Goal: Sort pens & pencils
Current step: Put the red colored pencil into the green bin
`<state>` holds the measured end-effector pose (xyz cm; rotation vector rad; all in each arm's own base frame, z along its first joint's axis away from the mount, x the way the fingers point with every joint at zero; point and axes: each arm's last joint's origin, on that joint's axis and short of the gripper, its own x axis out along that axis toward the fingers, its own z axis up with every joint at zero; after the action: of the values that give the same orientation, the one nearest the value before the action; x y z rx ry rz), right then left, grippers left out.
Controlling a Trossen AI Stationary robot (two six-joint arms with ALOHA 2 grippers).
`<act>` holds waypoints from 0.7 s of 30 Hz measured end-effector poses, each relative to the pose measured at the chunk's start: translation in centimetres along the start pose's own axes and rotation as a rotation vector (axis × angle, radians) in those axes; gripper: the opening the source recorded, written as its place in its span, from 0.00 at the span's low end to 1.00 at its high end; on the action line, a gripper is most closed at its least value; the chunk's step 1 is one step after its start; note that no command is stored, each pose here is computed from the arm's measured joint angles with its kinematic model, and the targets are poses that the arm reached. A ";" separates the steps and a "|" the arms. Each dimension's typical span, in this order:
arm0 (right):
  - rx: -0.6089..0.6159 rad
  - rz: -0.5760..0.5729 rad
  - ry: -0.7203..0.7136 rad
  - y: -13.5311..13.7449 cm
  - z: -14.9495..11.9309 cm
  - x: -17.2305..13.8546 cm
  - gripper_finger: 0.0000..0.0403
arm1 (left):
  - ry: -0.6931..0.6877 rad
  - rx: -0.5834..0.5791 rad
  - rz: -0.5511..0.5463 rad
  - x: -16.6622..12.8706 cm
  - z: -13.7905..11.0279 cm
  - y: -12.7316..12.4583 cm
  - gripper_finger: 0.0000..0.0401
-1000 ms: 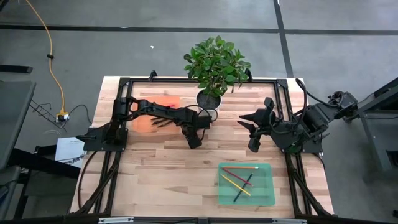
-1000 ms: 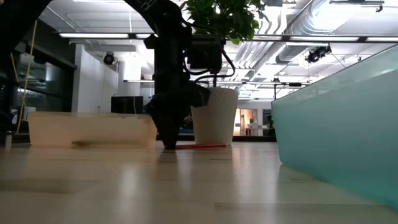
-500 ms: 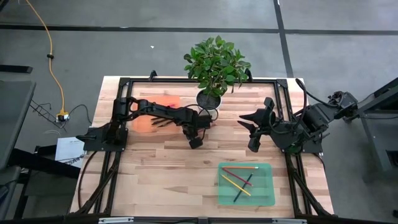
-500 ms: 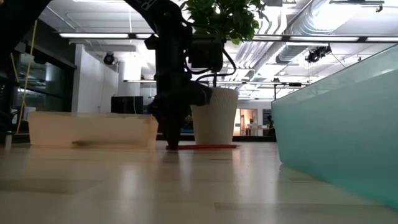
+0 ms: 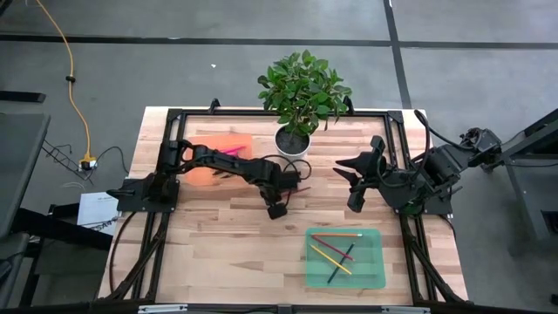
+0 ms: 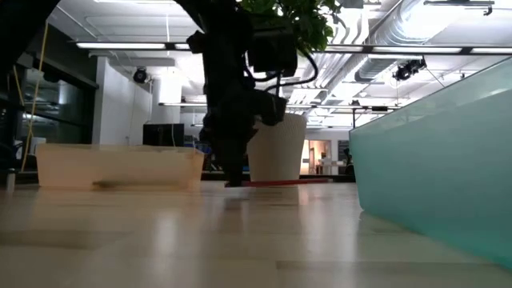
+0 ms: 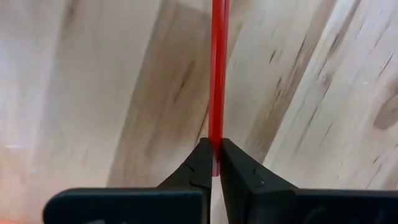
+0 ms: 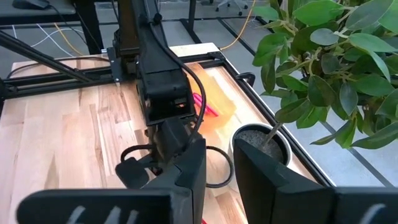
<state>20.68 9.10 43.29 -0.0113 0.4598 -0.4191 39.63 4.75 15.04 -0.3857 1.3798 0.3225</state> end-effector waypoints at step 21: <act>0.055 0.024 -0.034 -0.7 0.4 -1.0 0.18 | -0.193 0.217 0.089 -9.8 3.8 -3.1 0.03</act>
<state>19.77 8.82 44.09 0.0399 0.4141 -0.4071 42.70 3.71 25.48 -0.1104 1.2296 0.2718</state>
